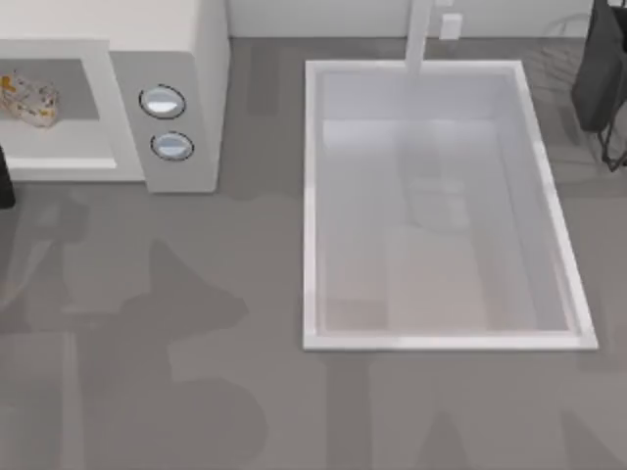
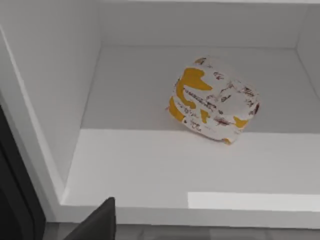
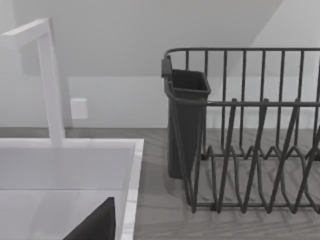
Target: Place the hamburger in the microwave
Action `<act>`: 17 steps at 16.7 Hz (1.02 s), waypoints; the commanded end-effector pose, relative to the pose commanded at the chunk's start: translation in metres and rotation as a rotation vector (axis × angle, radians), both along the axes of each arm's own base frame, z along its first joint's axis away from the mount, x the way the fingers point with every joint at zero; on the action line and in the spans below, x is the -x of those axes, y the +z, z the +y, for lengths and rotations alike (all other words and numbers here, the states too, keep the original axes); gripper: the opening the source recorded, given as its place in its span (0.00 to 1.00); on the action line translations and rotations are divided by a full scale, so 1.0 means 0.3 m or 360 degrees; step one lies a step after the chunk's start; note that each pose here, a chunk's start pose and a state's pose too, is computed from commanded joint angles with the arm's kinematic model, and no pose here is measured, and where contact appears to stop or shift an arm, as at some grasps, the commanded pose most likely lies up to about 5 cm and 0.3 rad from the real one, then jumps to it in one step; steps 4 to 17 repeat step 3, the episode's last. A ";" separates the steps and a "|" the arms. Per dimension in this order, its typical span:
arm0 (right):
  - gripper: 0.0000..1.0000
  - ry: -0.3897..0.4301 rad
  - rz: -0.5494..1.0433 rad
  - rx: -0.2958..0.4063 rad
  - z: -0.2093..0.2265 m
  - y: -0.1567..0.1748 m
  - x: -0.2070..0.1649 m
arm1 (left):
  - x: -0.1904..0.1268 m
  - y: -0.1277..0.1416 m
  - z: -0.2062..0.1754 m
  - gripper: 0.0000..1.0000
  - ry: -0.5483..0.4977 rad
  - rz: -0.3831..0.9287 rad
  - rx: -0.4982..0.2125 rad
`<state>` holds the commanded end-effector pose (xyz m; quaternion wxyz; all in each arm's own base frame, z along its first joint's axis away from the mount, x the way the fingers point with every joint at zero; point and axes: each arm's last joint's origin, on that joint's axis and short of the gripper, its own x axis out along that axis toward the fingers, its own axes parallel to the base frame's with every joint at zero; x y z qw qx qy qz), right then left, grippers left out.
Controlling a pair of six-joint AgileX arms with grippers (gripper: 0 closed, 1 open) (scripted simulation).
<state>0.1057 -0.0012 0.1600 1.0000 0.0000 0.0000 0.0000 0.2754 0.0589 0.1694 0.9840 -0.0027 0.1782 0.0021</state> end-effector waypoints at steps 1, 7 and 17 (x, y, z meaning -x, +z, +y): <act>1.00 0.0000 0.0000 0.0000 0.000 0.000 0.000 | 0.002 0.020 0.000 1.00 0.0001 -0.0013 -0.0003; 1.00 0.0000 0.0000 0.0000 0.000 0.000 0.000 | 0.004 0.032 0.000 1.00 0.0001 -0.0020 -0.0005; 1.00 0.0000 0.0000 0.0000 0.000 0.000 0.000 | 0.004 0.032 0.000 1.00 0.0001 -0.0020 -0.0005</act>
